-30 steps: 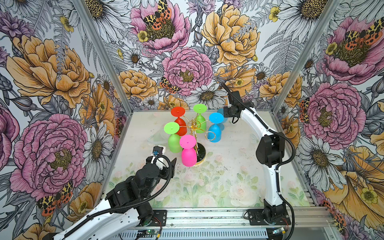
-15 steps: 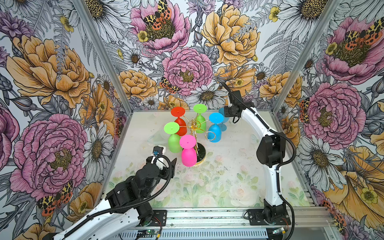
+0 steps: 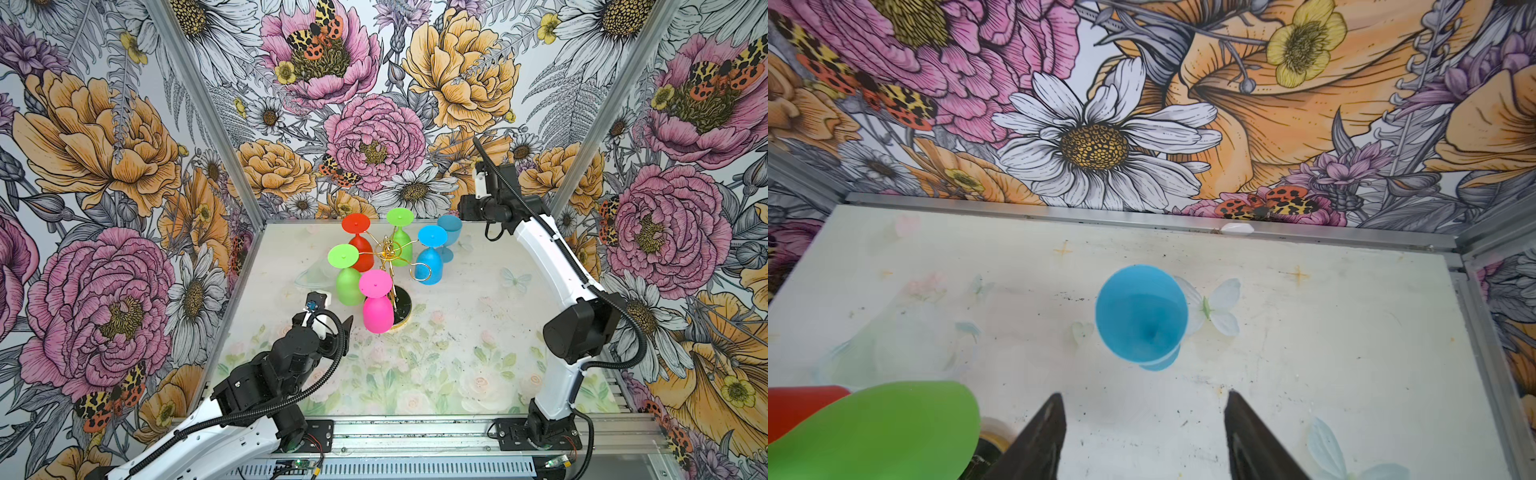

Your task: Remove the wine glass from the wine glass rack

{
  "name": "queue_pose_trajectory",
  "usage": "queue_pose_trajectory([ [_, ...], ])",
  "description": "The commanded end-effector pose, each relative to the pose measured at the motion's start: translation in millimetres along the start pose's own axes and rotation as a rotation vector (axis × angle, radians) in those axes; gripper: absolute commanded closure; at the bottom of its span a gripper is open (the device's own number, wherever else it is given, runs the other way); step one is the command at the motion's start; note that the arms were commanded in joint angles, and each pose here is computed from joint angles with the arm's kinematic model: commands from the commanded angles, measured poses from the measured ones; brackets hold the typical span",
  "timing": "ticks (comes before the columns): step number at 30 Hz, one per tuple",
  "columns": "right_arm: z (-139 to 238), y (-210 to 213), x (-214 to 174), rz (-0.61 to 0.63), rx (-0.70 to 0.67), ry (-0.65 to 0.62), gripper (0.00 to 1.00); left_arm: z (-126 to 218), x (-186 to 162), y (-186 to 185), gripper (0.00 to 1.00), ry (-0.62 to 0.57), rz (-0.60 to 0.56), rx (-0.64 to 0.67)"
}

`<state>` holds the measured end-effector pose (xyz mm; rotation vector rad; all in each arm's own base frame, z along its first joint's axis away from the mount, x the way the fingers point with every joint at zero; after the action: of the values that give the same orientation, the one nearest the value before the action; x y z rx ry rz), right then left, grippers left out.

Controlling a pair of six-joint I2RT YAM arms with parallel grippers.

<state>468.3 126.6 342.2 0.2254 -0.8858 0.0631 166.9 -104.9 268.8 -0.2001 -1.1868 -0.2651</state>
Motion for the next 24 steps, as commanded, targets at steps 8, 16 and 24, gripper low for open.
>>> queue_pose_trajectory([
  [8, 63.1, 39.4, -21.4, -0.157, 0.379, 0.054, 0.35, -1.3, 7.2, -1.8, 0.18, -0.016, 0.004, -0.014],
  [16, 72.0, 59.6, -39.7, -0.246, 0.549, 0.085, 0.34, -4.2, 7.9, -2.1, 0.18, -0.010, 0.009, -0.021],
  [24, 68.9, 69.8, -48.7, -0.312, 0.647, 0.095, 0.39, -2.8, 8.4, -1.2, 0.18, -0.014, 0.016, -0.022],
])
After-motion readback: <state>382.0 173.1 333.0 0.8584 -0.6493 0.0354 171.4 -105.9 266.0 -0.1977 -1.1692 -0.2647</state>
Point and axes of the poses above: each gripper's point midway between its finger pads, its own z axis back along the fingers, its own y axis along the line the jaws close on, x = y × z, the point moved 4 cm from there along z, back along the fingers, and after that the axes turned 2 degrees about -z, right-handed, at the moved point
